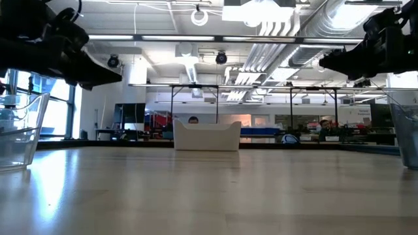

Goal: Sort silverware by color (type)
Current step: Return to Home Position

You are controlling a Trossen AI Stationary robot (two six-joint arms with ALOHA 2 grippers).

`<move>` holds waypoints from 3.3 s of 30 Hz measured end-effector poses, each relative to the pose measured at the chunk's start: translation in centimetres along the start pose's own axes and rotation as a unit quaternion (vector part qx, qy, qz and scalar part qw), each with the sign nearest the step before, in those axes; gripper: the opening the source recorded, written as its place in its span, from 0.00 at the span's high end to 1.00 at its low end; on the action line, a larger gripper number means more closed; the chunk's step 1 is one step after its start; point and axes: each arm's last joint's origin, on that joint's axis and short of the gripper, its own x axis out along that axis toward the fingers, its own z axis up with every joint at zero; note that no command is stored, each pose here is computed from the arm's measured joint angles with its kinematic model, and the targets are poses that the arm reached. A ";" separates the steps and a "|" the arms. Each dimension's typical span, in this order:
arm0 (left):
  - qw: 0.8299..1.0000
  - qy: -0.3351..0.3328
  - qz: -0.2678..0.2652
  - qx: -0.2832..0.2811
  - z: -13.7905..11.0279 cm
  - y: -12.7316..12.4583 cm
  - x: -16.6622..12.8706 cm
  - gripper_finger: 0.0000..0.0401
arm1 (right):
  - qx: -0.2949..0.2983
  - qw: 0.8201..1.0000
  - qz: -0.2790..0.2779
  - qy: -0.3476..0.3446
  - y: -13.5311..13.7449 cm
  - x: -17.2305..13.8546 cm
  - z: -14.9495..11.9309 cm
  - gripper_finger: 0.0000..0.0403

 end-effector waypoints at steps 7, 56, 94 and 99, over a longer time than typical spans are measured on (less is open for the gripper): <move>0.999 -0.050 -0.019 0.010 0.6 -0.5 -2.1 1.00 | -0.001 1.000 -0.007 -0.004 -0.1 -0.1 0.1 1.00; 0.997 -0.039 0.037 -0.046 0.3 1.3 -1.9 1.00 | 0.070 0.993 -0.090 -0.007 -1.1 0.0 0.0 1.00; 0.997 -0.039 0.037 -0.052 0.3 1.3 -1.9 0.99 | 0.070 0.993 -0.090 -0.007 -1.1 0.0 0.0 1.00; 0.997 -0.039 0.036 -0.052 0.3 1.3 -1.9 0.99 | 0.070 0.993 -0.090 -0.007 -1.1 0.0 0.0 1.00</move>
